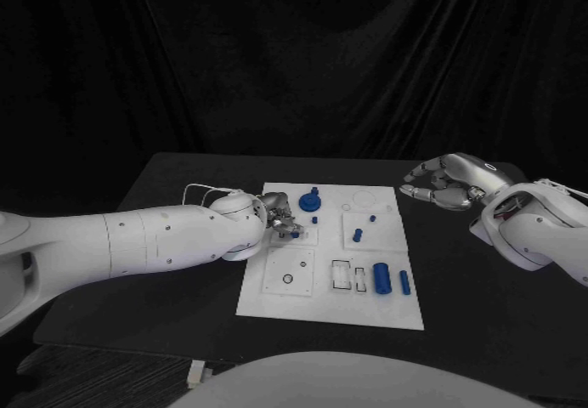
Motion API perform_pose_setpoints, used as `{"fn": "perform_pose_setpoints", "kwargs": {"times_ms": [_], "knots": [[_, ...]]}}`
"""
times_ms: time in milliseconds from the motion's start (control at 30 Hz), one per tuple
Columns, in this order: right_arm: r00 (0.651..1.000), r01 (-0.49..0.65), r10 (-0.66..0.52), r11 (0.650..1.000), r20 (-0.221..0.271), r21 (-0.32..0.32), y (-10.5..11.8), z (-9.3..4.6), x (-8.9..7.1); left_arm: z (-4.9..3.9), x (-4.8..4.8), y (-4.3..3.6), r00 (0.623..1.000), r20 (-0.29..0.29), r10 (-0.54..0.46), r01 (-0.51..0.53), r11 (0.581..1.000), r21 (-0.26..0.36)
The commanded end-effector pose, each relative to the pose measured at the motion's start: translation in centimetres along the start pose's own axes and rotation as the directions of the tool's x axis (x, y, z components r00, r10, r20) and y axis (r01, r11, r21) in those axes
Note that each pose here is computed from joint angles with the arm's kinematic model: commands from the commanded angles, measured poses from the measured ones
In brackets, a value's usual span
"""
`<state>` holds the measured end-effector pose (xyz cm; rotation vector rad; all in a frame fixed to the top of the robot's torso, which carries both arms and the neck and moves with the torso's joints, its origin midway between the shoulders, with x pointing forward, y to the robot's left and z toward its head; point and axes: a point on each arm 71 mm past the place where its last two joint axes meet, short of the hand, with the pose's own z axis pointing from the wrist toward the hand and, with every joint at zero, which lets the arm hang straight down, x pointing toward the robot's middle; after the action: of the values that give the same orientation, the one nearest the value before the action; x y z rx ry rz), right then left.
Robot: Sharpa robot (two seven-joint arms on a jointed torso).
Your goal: Assemble the parts on the task board
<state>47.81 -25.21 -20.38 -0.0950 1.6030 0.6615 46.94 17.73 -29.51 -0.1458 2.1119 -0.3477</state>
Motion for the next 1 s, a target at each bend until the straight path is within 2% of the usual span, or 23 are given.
{"fn": "perform_pose_setpoints", "kwargs": {"times_ms": [33,600,1000], "knots": [[1.000,0.000,0.000,1.000,0.009,0.012,-0.05,-0.04,0.03,-0.03,0.38,-0.24,1.000,-0.027,0.011,-0.010,1.000,0.010],[1.000,0.000,0.000,1.000,0.009,0.011,-0.05,-0.06,0.04,0.01,0.47,-0.07,0.999,-0.041,0.019,-0.019,1.000,-0.001],[1.000,0.000,0.000,1.000,0.008,0.010,-0.06,-0.04,0.05,0.17,0.52,-0.28,0.999,-0.045,0.022,-0.022,1.000,0.007]]}}
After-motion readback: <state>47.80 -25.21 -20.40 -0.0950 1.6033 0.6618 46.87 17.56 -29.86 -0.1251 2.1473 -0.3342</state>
